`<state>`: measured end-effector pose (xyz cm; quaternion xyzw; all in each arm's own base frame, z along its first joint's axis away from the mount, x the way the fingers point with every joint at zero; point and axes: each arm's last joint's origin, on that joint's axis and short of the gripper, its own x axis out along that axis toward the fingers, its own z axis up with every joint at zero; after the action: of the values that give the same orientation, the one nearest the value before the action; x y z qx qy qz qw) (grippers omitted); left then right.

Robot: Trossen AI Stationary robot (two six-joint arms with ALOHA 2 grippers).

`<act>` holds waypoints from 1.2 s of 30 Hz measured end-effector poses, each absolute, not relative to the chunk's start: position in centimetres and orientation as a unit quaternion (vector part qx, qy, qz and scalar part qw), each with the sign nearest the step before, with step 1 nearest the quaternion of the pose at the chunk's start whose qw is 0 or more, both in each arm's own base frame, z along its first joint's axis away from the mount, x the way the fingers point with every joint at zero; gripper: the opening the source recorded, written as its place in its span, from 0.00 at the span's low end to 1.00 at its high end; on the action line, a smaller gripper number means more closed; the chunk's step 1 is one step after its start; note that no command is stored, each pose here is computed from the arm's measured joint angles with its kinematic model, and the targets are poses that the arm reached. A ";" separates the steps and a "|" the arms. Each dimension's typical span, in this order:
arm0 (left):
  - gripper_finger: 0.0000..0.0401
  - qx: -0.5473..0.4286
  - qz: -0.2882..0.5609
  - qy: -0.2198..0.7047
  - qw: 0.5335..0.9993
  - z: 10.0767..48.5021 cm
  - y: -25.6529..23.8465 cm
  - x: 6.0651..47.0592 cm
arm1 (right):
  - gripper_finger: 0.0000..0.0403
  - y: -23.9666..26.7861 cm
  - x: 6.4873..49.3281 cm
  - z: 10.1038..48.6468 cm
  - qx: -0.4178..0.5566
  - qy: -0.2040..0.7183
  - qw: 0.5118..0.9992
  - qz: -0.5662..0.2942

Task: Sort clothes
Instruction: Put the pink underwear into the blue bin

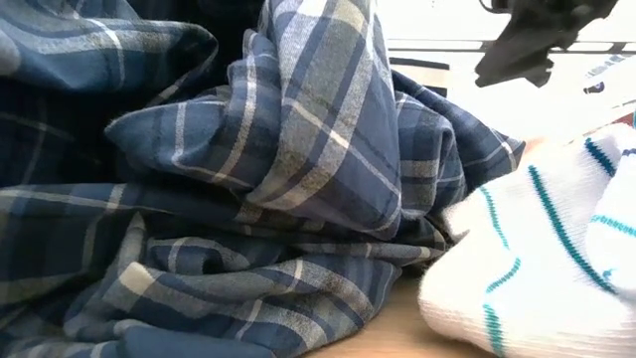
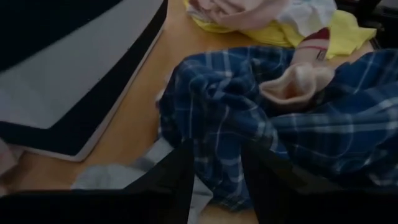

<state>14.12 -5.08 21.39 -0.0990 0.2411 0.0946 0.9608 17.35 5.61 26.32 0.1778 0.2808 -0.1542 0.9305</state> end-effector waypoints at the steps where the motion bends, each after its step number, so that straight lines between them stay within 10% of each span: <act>1: 0.34 -0.099 0.094 0.239 0.961 21.2 -5.1 14.1 | 0.27 5.7 16.7 26.5 0.191 0.294 0.924 -0.153; 26: 0.34 -0.091 0.121 0.226 0.962 21.0 -4.9 14.2 | 0.22 8.6 15.5 23.5 0.116 0.530 0.823 -0.170; 36: 0.34 -0.081 0.119 0.229 0.963 20.9 -4.9 14.1 | 0.01 9.3 16.5 23.2 0.119 0.525 0.831 -0.140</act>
<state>14.15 -4.92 20.95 -0.0808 0.2287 0.1190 0.9628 16.52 9.27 23.22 0.1187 0.5249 -0.1399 0.8312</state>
